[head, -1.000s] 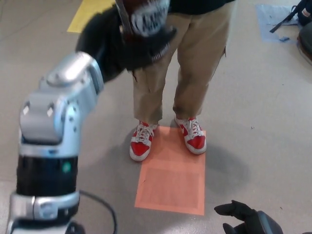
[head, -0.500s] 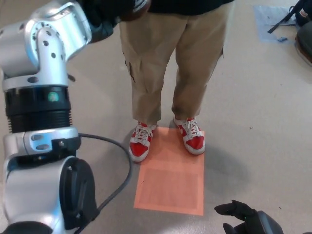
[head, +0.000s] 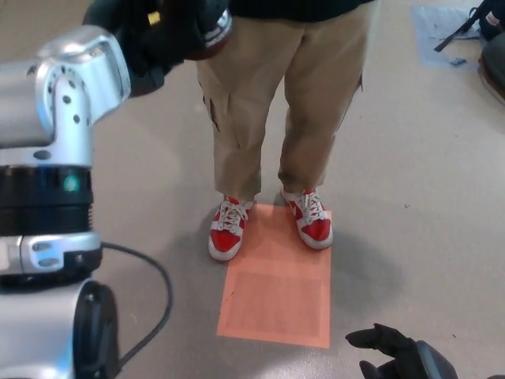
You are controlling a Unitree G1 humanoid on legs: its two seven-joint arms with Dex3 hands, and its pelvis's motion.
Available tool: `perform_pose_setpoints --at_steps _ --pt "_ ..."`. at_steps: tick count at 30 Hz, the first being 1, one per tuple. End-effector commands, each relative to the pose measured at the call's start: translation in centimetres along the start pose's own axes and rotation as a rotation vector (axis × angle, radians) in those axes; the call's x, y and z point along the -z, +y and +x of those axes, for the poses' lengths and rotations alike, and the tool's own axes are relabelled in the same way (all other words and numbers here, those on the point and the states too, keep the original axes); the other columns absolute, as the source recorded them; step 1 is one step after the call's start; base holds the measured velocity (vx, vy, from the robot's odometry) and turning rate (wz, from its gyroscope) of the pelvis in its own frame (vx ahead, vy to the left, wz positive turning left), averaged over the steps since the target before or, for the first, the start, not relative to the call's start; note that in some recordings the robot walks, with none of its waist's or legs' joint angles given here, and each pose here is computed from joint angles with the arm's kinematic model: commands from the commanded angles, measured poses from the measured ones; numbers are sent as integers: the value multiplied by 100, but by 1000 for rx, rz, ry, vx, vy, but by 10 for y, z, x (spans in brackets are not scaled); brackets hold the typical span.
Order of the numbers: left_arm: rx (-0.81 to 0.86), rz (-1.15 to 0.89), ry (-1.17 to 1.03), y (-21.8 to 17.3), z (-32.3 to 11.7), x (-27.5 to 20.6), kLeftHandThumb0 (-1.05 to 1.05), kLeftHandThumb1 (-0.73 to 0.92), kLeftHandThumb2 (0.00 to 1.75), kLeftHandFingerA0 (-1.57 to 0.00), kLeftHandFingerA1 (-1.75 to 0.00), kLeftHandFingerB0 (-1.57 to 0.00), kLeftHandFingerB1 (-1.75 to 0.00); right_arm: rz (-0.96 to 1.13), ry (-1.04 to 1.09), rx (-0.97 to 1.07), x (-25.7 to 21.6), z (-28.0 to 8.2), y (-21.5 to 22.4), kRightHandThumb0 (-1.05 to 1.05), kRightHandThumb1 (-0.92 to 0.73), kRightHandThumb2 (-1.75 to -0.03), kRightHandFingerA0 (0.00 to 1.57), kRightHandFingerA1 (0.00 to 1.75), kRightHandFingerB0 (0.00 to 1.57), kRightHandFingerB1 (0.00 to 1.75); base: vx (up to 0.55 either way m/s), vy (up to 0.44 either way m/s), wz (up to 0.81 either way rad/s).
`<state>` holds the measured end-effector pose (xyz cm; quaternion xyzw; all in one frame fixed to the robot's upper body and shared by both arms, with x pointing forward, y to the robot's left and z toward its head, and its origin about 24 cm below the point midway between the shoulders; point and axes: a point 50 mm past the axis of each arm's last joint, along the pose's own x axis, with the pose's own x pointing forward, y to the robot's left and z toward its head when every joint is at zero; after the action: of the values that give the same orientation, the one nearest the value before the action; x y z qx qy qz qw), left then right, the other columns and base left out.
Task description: The robot recieved a bottle of protein shake from a person using its left hand and then shake the protein up and down 2 two times and hand it back to the person
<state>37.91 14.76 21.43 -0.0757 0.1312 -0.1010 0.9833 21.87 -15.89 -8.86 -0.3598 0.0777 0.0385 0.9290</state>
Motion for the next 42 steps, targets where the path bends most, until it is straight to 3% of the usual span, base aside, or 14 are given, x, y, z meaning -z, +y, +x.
perform_pose_setpoints --at_steps 1,5,7,9,10,12,13,14,15,16,17,26,33,42 --pt "257 150 20 11 -10 12 -91 54 91 0 -1 0 0 10 -1 13 -1 8 -8 -29 -76 -64 96 55 72 51 0 0 0" --pt "266 326 6 15 -15 14 -96 61 98 0 -1 0 0 10 -20 34 -6 13 -13 -27 -76 -64 97 54 72 52 0 0 0" --pt "231 475 -12 16 -19 19 -93 70 92 -2 -19 0 -13 10 -25 51 -7 18 -18 -26 -76 -65 95 54 71 52 0 0 0" --pt "208 538 -17 17 -21 27 -82 73 110 0 -28 -6 -21 15 -22 58 -9 20 -20 -26 -76 -65 94 54 71 52 0 0 0" --pt "119 637 -55 24 -21 50 -82 92 71 -26 -36 -16 -27 14 -18 44 -8 21 -19 -28 -77 -65 94 54 70 51 0 0 0" --pt "83 635 -61 29 -21 66 -79 92 71 -26 -35 -19 -28 9 -13 39 -8 21 -19 -29 -78 -64 94 53 70 50 0 0 0" --pt "73 650 -59 33 -22 76 -80 81 103 -20 -44 -15 -39 11 -13 37 -8 21 -19 -29 -78 -64 93 54 70 50 0 0 0" --pt "57 674 -47 40 -22 89 -79 80 102 -20 -44 -14 -39 10 -19 41 -9 21 -18 -28 -76 -64 94 54 72 50 0 0 0" --pt "39 707 -18 48 -23 103 -78 90 68 -27 -31 -19 -27 9 -26 44 -10 21 -18 -26 -74 -65 95 54 74 52 0 0 0" --pt "26 738 13 55 -25 116 -78 90 68 -27 -31 -19 -27 9 -32 46 -10 22 -19 -26 -74 -65 95 54 74 52 0 0 0" --pt "20 759 23 58 -26 122 -81 73 99 -20 -42 -12 -38 8 -34 48 -11 23 -20 -26 -74 -66 96 55 74 52 0 0 0" --pt "-116 1095 86 96 -46 199 -47 44 66 -29 -43 -17 -36 -4 -34 66 -23 40 -29 -32 -76 -63 83 52 57 43 0 0 0" --pt "-159 1160 148 113 -58 242 -48 49 71 -31 -44 -11 -36 -258 30 -7 -18 50 -30 -38 -71 -61 47 47 41 37 0 0 0" --pt "-233 1118 145 119 -58 253 -39 62 60 -35 -37 -11 -25 -331 42 -31 -21 58 -34 -42 -72 -60 42 50 39 38 0 0 0"
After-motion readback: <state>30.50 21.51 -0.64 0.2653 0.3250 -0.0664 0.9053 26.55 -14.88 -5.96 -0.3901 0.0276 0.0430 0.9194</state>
